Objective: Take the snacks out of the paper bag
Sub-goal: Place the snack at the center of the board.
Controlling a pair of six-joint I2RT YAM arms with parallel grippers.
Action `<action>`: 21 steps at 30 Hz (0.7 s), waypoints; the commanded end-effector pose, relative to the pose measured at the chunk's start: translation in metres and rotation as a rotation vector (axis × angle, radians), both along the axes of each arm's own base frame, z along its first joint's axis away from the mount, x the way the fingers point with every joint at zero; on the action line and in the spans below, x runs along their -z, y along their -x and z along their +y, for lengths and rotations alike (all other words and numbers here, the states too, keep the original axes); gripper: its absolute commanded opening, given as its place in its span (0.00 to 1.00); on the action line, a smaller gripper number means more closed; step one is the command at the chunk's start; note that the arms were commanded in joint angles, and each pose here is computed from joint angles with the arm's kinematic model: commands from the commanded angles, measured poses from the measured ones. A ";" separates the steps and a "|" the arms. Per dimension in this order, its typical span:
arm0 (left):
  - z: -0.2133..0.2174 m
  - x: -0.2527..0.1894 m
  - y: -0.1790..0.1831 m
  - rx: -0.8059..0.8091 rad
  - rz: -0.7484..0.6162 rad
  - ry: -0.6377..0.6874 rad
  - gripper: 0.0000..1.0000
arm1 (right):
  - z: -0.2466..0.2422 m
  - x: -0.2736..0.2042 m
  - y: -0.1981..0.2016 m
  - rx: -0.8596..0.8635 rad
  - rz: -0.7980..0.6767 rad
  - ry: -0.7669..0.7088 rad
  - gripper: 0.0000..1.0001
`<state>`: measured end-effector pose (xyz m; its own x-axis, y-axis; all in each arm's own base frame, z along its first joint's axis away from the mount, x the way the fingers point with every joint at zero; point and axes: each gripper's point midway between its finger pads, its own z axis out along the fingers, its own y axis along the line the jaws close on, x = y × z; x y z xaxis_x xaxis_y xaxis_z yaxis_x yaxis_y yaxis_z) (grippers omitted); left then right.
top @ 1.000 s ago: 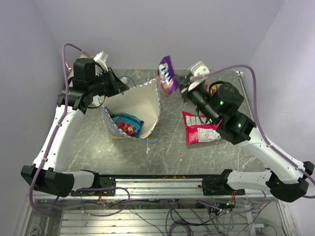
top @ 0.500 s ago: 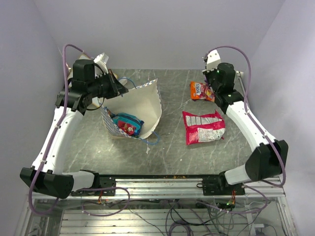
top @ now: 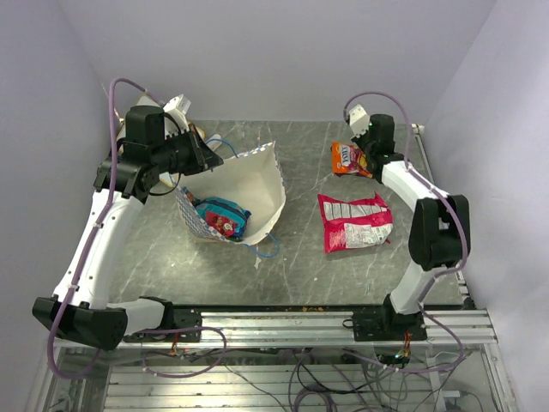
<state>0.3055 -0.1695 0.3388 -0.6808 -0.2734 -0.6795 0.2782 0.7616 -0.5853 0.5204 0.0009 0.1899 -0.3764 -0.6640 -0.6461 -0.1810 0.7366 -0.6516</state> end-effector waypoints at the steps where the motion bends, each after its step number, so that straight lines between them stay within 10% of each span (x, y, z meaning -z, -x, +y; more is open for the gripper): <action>1: -0.004 -0.017 0.007 0.038 -0.046 0.002 0.07 | 0.011 -0.012 -0.030 -0.055 -0.048 0.102 0.00; 21: -0.008 -0.014 0.004 0.055 -0.031 0.010 0.07 | 0.079 0.082 -0.022 -0.053 0.145 -0.030 0.00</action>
